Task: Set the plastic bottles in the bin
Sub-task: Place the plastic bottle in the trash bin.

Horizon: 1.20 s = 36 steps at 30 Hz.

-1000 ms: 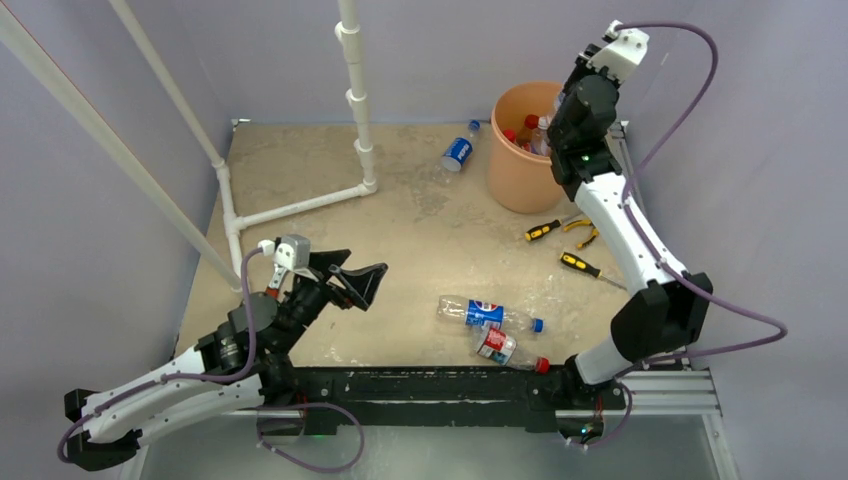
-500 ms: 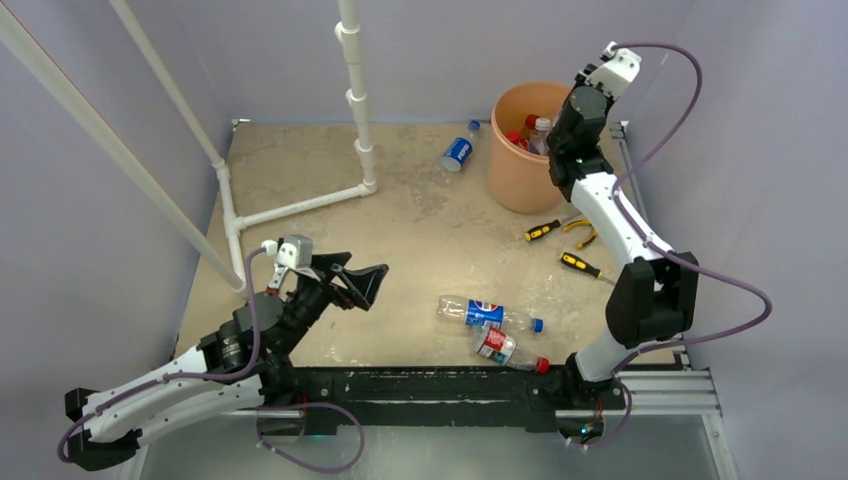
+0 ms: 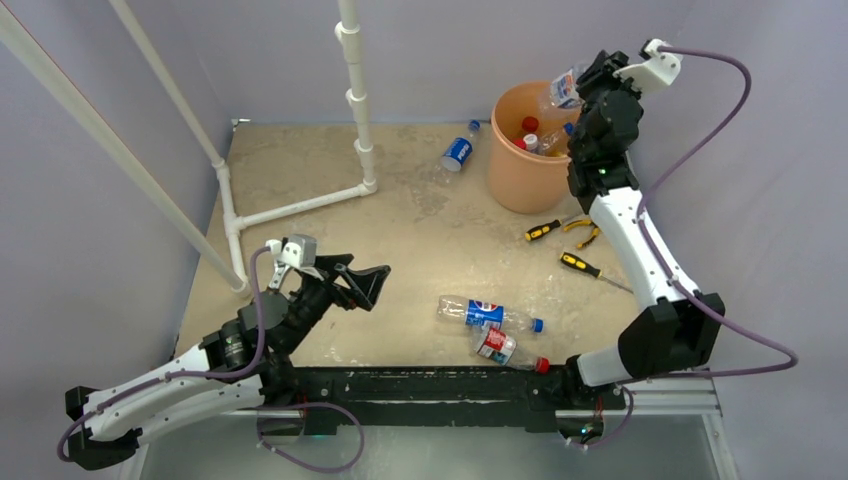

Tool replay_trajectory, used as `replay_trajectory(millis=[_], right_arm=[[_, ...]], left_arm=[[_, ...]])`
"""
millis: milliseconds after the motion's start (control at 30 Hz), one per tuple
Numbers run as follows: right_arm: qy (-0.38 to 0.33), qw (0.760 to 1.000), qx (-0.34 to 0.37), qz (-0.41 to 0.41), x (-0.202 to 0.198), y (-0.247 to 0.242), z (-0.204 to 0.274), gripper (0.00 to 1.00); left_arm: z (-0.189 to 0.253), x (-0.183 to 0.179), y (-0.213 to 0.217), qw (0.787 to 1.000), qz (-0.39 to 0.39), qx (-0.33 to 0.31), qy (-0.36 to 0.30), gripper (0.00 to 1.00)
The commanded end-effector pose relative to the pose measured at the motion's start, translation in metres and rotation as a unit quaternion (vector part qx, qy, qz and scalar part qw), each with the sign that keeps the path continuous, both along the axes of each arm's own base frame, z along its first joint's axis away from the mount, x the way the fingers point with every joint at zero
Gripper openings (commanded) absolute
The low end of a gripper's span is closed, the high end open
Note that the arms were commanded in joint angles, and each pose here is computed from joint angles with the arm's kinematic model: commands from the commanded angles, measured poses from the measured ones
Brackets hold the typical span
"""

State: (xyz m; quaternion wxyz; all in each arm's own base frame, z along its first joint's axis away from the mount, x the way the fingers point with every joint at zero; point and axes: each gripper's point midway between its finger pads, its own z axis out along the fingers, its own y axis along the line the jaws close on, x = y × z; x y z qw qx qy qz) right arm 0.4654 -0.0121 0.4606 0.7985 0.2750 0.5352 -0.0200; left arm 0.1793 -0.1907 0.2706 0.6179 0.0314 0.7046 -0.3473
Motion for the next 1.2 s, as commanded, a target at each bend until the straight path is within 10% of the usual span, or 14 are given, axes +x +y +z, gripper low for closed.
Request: replay_trajectory(millis=[0, 600, 1167], right_arm=[[-0.05, 0.997, -0.003, 0.053, 0.001, 0.018, 0.041, 0.0], [0.081, 0.981, -0.048, 0.172, 0.097, 0.078, -0.069, 0.0], [0.189, 0.956, -0.103, 0.201, 0.108, 0.096, -0.147, 0.0]], left_arm=[[0.003, 0.001, -0.002, 1.0, 0.004, -0.018, 0.005, 0.96], [-0.001, 0.005, -0.007, 1.0, 0.012, -0.013, 0.016, 0.96], [-0.01, 0.01, -0.014, 1.0, 0.011, 0.01, 0.008, 0.96]])
